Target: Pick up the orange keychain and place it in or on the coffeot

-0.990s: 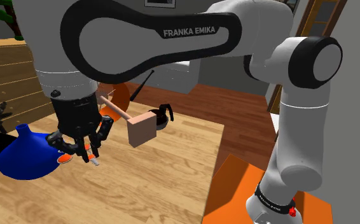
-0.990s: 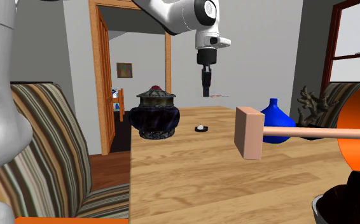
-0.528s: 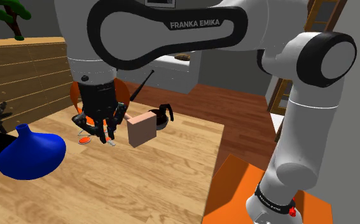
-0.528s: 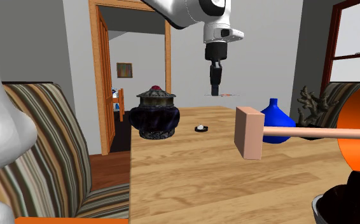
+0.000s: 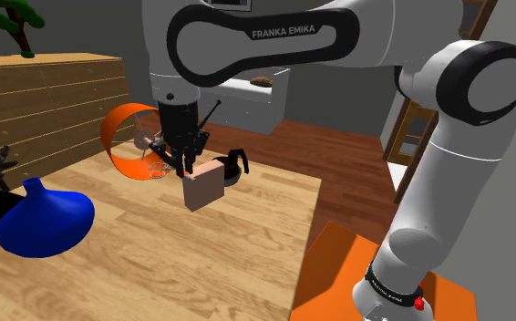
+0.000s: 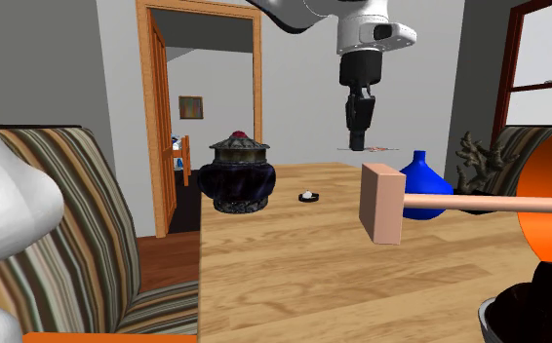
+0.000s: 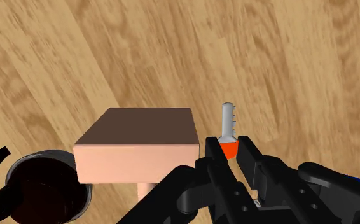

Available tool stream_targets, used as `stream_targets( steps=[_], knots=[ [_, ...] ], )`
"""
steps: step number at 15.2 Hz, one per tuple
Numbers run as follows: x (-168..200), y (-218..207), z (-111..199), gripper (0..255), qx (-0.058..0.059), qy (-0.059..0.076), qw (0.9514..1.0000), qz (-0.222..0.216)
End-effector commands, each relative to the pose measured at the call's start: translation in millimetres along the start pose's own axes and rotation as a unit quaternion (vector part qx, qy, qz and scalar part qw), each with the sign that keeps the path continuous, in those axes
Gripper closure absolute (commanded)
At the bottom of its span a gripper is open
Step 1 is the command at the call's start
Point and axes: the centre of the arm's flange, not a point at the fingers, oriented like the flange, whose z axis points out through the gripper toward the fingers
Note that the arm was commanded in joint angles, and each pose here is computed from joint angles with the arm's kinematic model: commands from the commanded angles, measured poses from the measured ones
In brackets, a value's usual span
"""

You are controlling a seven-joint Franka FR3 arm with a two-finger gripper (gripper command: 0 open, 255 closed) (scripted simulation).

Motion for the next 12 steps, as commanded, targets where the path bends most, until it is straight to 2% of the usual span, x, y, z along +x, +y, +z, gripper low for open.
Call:
stream_targets(
  steps=[1,12],
  knots=[
    [10,27,-1,255,0.000,0.000,1.0000,-0.001],
    [69,159,-2,255,0.000,0.000,1.0000,-0.001]
  ],
)
